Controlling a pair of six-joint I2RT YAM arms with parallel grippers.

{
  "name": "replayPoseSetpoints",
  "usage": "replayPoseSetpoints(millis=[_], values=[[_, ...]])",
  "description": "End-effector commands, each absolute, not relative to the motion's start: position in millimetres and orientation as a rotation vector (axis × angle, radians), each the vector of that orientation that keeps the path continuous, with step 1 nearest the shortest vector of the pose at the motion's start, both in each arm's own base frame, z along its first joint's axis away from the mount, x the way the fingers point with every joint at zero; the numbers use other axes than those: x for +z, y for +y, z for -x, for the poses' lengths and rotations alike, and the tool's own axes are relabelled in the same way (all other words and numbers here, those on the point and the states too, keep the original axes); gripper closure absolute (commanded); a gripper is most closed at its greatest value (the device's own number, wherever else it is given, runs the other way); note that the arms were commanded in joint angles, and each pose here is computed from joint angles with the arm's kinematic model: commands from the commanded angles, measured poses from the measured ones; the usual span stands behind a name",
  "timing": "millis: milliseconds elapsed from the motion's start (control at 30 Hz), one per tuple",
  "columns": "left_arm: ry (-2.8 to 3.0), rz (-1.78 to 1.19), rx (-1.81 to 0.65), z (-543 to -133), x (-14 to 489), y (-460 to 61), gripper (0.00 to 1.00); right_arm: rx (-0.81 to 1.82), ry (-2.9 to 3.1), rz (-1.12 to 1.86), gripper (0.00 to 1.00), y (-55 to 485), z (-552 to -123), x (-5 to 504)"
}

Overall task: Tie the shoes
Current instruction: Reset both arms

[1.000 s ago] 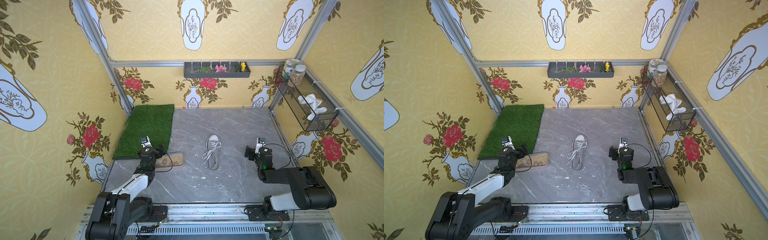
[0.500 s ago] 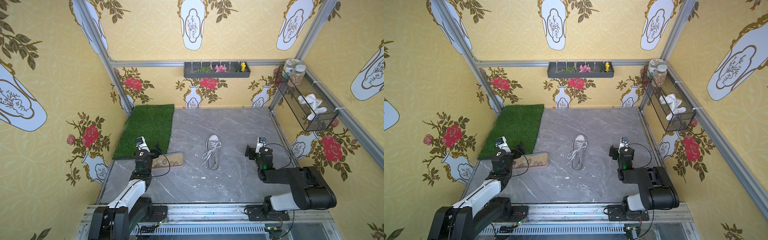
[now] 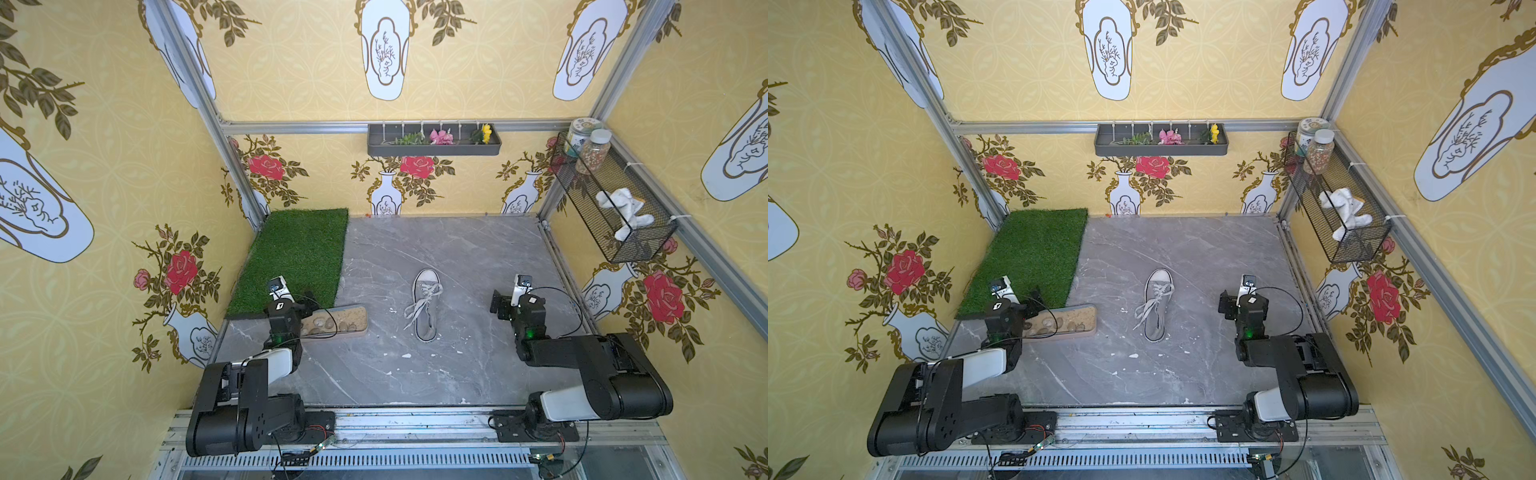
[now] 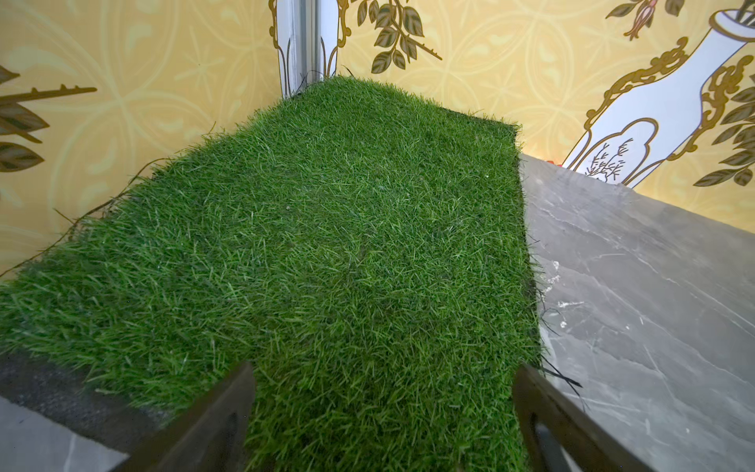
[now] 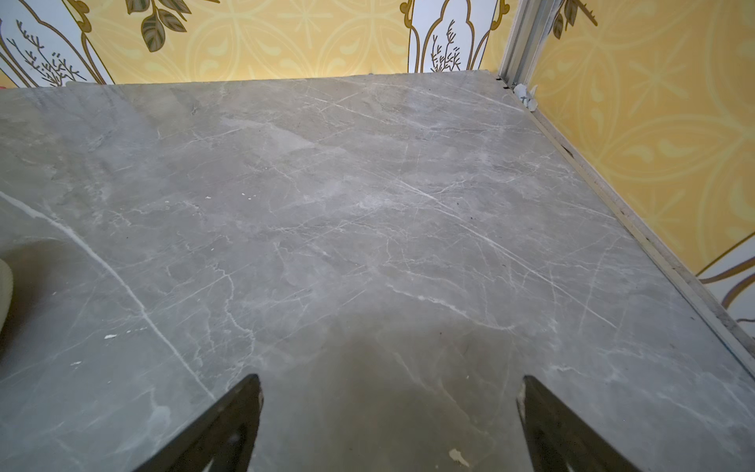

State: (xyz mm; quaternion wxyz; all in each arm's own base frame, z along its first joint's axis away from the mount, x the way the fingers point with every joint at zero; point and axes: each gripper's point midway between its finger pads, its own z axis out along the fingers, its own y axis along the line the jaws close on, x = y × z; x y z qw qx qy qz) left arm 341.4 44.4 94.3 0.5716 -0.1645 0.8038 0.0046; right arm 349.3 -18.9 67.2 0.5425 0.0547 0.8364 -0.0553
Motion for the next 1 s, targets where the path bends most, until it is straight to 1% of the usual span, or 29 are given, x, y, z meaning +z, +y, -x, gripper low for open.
replayPoseSetpoints(millis=[0,967], values=[[1.850,0.380,-0.010,-344.6,102.2,42.8,0.00,-0.133,1.935,-0.138,0.03,-19.9,-354.0,78.8],[1.847,0.380,-0.010,-345.0,103.0,43.0,0.00,-0.133,1.935,-0.139,0.03,-20.0,-354.1,78.8]])
